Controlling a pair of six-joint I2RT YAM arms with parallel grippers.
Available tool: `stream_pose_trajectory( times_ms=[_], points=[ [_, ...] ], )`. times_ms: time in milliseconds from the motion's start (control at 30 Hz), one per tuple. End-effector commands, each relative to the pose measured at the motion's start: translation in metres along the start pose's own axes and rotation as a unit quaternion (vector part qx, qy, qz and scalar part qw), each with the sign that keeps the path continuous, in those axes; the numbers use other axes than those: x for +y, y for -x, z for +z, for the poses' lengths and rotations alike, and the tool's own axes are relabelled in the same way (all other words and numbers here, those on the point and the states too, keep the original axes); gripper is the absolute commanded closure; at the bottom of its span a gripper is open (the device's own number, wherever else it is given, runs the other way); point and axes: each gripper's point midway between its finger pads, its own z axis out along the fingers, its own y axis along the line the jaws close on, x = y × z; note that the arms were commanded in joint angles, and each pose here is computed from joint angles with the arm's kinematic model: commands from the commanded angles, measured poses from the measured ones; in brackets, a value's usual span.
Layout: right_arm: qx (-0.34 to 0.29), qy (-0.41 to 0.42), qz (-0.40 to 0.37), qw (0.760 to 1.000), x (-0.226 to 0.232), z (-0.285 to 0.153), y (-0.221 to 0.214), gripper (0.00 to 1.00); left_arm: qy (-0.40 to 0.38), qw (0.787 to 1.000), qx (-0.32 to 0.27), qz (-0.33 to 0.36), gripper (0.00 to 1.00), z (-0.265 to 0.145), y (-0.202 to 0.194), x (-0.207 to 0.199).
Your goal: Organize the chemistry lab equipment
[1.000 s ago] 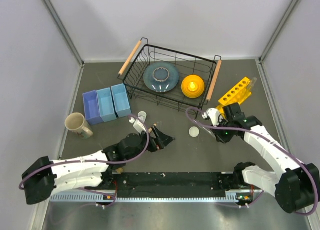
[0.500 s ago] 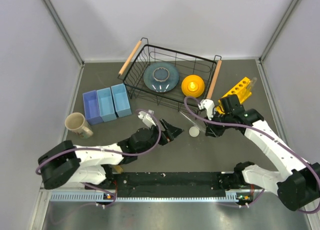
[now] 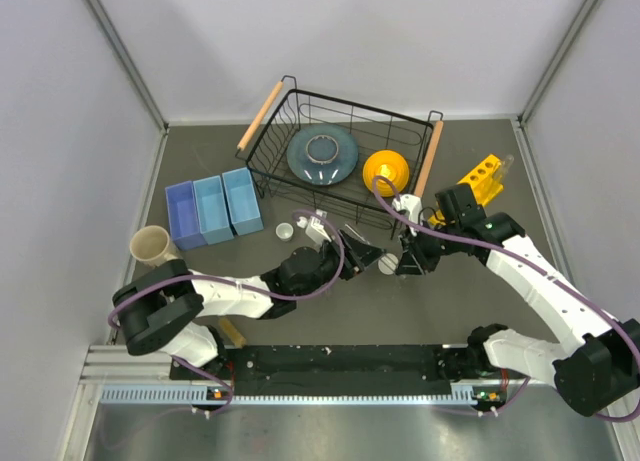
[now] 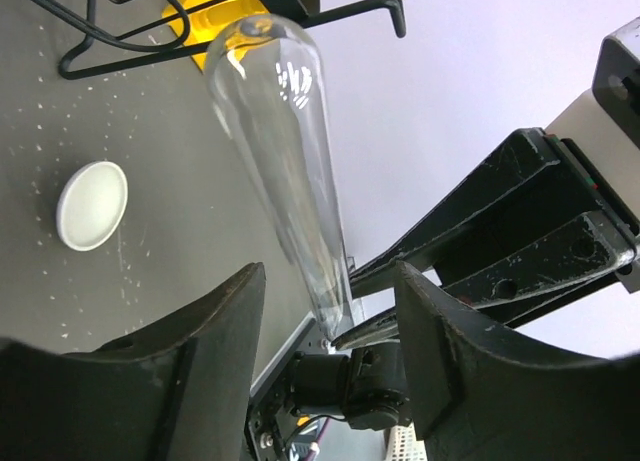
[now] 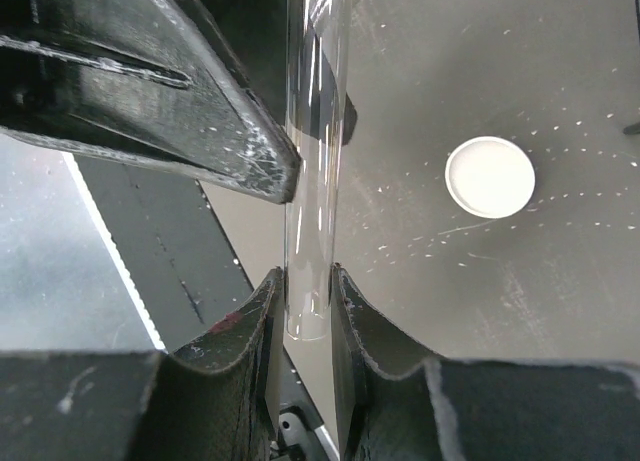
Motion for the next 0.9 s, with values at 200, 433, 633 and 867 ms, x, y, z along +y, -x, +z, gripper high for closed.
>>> stream_pose_trajectory(
  times_ms=[200, 433, 633, 867],
  points=[
    [-0.035, 0.022, -0.008, 0.999, 0.01, -0.002, 0.023, 0.84, -0.04, 0.999, 0.006, -0.017, 0.71, 0.009, 0.002, -0.031],
    [-0.041, 0.025, -0.013, 0.999, 0.013, -0.005, 0.025, 0.79, -0.04, 0.999, 0.027, 0.006, 0.98, 0.008, -0.005, -0.036],
    [-0.021, 0.025, -0.103, 0.994, 0.023, -0.029, 0.022, 0.32, -0.028, 0.996, 0.049, 0.074, 1.0, -0.005, -0.008, -0.032],
    [-0.036, 0.09, -0.178, 0.979, 0.057, -0.058, 0.035, 0.04, -0.053, 0.966, 0.133, 0.217, 1.0, -0.039, -0.026, -0.036]
  ],
)
